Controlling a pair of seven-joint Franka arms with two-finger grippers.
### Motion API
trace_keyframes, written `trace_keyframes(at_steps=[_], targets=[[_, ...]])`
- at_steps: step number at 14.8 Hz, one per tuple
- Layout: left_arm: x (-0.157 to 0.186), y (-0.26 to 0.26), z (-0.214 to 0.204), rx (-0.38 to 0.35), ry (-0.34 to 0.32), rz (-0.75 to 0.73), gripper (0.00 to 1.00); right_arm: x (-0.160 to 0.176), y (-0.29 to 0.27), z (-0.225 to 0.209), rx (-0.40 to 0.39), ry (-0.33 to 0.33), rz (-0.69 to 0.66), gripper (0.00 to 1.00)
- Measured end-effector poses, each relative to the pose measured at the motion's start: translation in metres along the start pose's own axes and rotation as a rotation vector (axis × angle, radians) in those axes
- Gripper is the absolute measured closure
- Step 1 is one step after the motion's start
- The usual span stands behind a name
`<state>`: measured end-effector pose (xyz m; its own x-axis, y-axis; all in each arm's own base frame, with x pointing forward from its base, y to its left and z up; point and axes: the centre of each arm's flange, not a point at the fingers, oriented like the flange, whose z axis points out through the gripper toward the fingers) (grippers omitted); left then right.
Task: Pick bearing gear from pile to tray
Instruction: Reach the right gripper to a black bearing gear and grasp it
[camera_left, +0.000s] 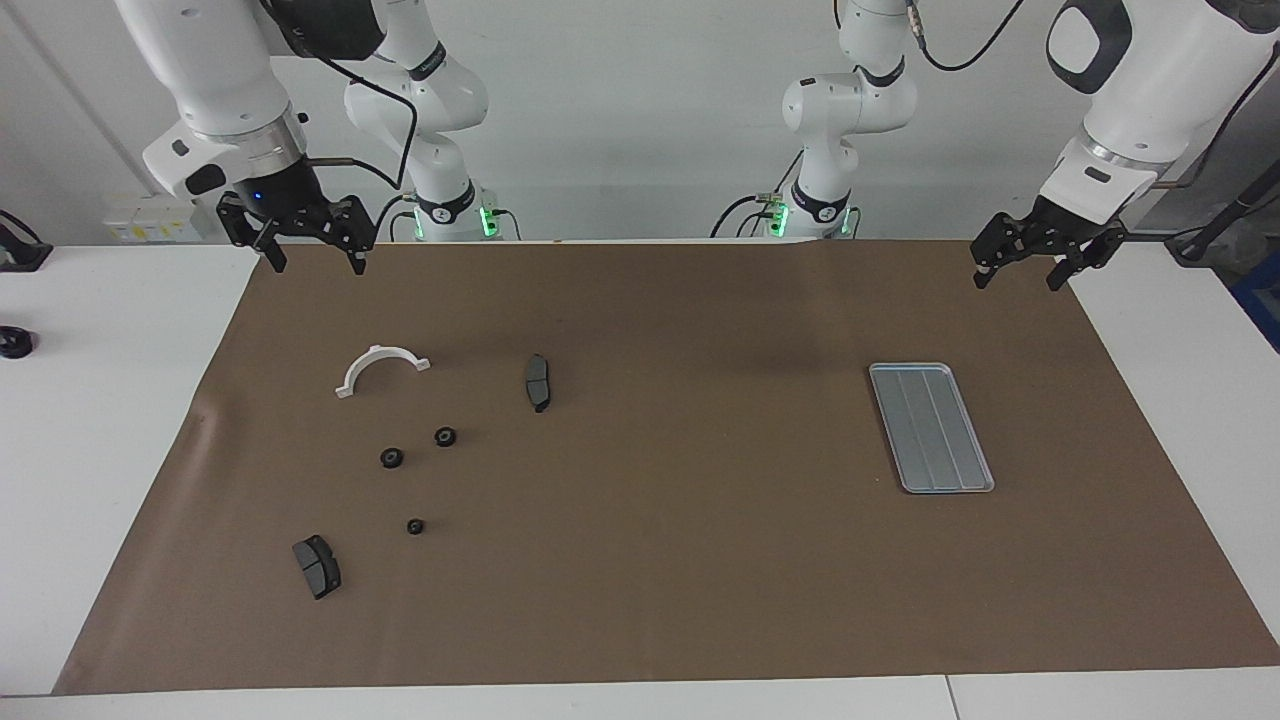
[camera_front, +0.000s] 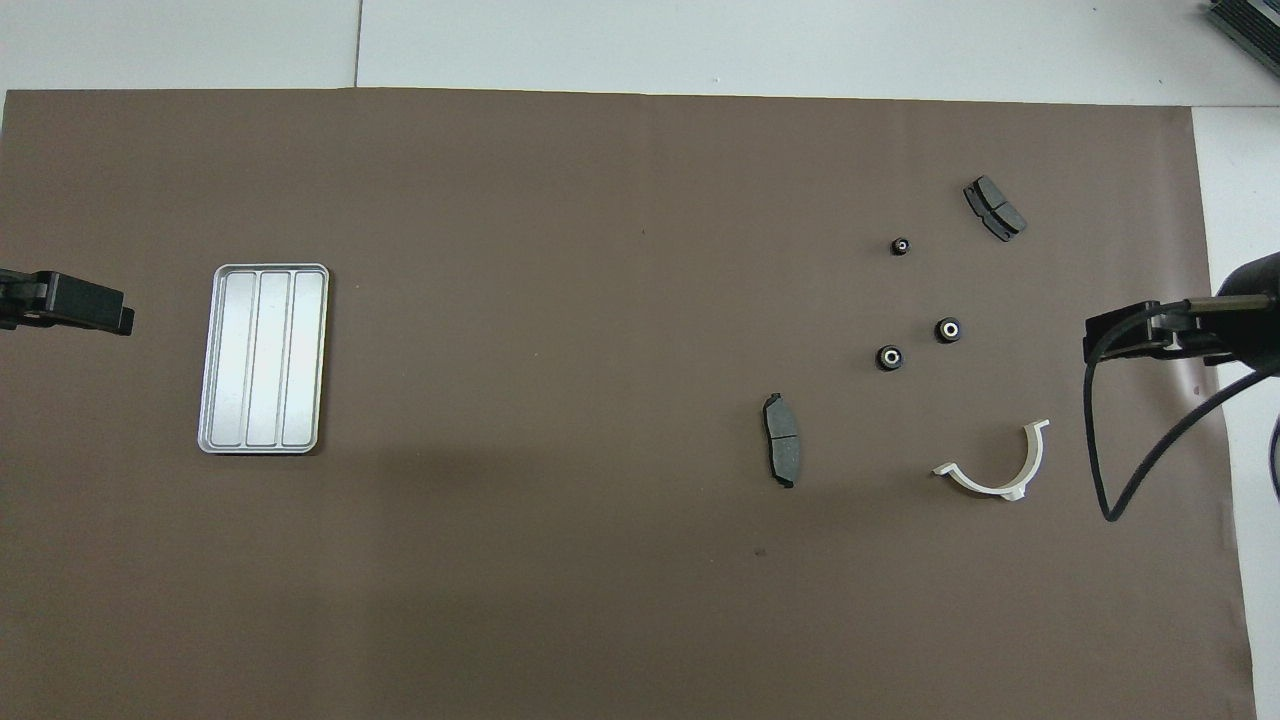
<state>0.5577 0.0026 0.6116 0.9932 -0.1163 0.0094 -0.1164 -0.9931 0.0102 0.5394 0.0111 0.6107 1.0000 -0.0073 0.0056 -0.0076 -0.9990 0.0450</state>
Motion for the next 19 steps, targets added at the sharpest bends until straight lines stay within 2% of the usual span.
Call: trace_keyframes(at_steps=[4,8,11,14,16,19], targets=[[0.0,0.0,0.0,0.0,0.0,0.0,0.0,0.018,-0.005,0.057,0.054,0.043,-0.035,0.0],[0.0,0.0,0.0,0.0,0.0,0.0,0.0,0.049,-0.004,0.14,0.051,0.039,-0.106,0.0],[0.0,0.0,0.0,0.0,0.0,0.0,0.0,0.066,0.005,0.205,0.044,0.071,-0.131,0.0],[0.0,0.0,0.0,0.0,0.0,0.0,0.0,0.074,0.001,0.26,0.036,0.087,-0.143,0.0],[0.0,0.0,0.0,0.0,0.0,0.0,0.0,0.074,-0.003,0.29,0.035,0.072,-0.148,0.0],[0.0,0.0,0.0,0.0,0.0,0.0,0.0,0.065,-0.004,0.312,0.035,0.063,-0.149,0.0]])
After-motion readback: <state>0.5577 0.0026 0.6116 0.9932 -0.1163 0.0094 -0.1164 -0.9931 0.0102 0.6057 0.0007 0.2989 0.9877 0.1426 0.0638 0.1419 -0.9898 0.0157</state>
